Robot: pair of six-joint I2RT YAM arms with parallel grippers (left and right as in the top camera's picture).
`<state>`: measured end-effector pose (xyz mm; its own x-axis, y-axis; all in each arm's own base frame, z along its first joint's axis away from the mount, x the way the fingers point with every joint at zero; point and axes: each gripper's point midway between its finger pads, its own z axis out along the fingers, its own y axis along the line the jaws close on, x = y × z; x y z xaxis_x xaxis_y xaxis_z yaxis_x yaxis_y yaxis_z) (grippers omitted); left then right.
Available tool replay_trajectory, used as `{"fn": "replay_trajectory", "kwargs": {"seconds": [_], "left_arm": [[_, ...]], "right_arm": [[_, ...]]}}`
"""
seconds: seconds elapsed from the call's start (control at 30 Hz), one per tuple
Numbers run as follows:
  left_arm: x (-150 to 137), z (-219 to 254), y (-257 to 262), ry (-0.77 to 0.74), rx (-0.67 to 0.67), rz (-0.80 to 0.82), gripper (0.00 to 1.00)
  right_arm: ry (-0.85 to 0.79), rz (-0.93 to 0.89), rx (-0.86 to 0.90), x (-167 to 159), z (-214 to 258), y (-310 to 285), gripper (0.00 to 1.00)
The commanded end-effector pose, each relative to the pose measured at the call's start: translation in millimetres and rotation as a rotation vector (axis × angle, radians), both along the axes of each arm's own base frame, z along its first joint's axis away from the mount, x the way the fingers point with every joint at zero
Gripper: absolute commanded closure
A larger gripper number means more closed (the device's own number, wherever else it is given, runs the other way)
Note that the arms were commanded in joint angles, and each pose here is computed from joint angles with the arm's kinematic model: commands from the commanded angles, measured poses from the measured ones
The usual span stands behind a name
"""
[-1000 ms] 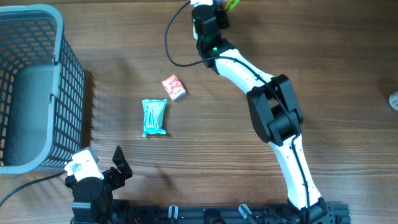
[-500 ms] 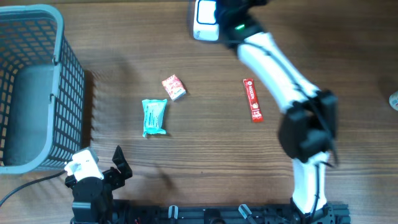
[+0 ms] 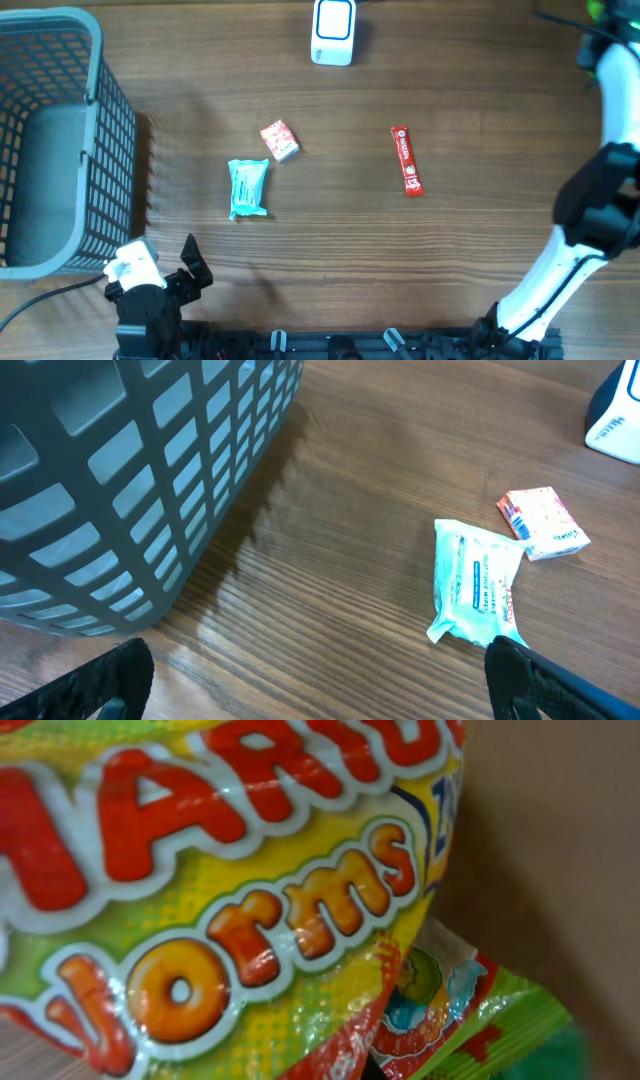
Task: Scan the item barcode
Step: 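Carry Haribo bag to the top right and release it, then move right gripper over the red Nescafe stick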
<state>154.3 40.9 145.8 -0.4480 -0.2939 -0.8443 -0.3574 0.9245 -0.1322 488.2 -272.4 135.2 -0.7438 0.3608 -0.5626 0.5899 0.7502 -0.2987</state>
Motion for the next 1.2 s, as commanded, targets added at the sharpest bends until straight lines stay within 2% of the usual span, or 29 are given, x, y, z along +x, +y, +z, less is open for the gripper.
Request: {"fn": "replay_trajectory", "kwargs": {"seconds": [0.0, 0.07, 0.13, 0.17, 0.2, 0.23, 0.37, 0.47, 0.6, 0.7, 0.8, 0.93, 1.0, 1.1, 1.17], "left_arm": [[-0.4, -0.8, 2.2, -0.001, 0.001, 0.015, 0.00], [-0.3, -0.8, 2.2, -0.002, 0.001, 0.015, 0.00], [-0.4, -0.8, 2.2, -0.001, 0.001, 0.015, 0.00], [-0.3, -0.8, 2.2, -0.001, 0.001, 0.014, 0.00], [-0.3, -0.8, 2.2, -0.002, 0.001, 0.015, 0.00], [-0.4, -0.8, 2.2, -0.001, 0.001, 0.015, 0.00], [-0.4, -0.8, 2.2, -0.001, 0.001, 0.015, 0.00], [-0.4, -0.8, 2.2, -0.001, 0.001, 0.015, 0.00], [-0.4, -0.8, 2.2, -0.001, 0.001, 0.015, 0.00], [-0.3, -0.8, 2.2, -0.001, 0.001, 0.014, 0.00], [-0.3, -0.8, 2.2, -0.002, 0.001, 0.015, 0.00], [-0.3, -0.8, 2.2, -0.002, 0.001, 0.015, 0.00], [-0.3, -0.8, 2.2, -0.002, 0.001, 0.015, 0.00], [-0.4, -0.8, 2.2, -0.001, 0.001, 0.015, 0.00], [-0.4, -0.8, 2.2, -0.001, 0.001, 0.015, 0.00]], "right_arm": [[-0.017, -0.013, 0.212, 4.8, -58.4, 5.4, 0.96], [0.007, -0.040, 0.227, -2.0, -75.1, -3.5, 0.95], [0.006, -0.090, 0.239, -12.4, -81.8, -19.3, 0.34], [-0.010, -0.098, 0.238, -14.0, -74.6, -23.7, 0.23], [-0.026, -0.105, 0.236, -14.6, -67.6, -26.9, 0.04], [-0.068, -0.124, 0.237, -15.1, -50.8, -31.3, 0.00], [-0.261, -0.072, 0.312, -4.0, 25.4, -10.6, 0.00], [-0.369, 0.056, 0.462, 3.6, 76.1, 42.8, 0.00], [-0.318, 0.247, 0.618, -3.4, 103.9, 137.5, 0.00], [-0.121, 0.390, 0.667, -24.3, 88.1, 212.5, 0.00], [0.143, 0.642, 0.678, -58.8, 57.8, 290.3, 0.00], [0.409, 0.876, 0.639, -104.8, 19.0, 357.6, 0.00], [0.480, 0.868, 0.523, -111.2, -2.1, 363.3, 0.00], [0.503, 0.702, 0.303, -111.1, -33.2, 352.2, 0.01], [0.518, 0.691, 0.264, -116.9, -49.2, 356.8, 0.07]]}}
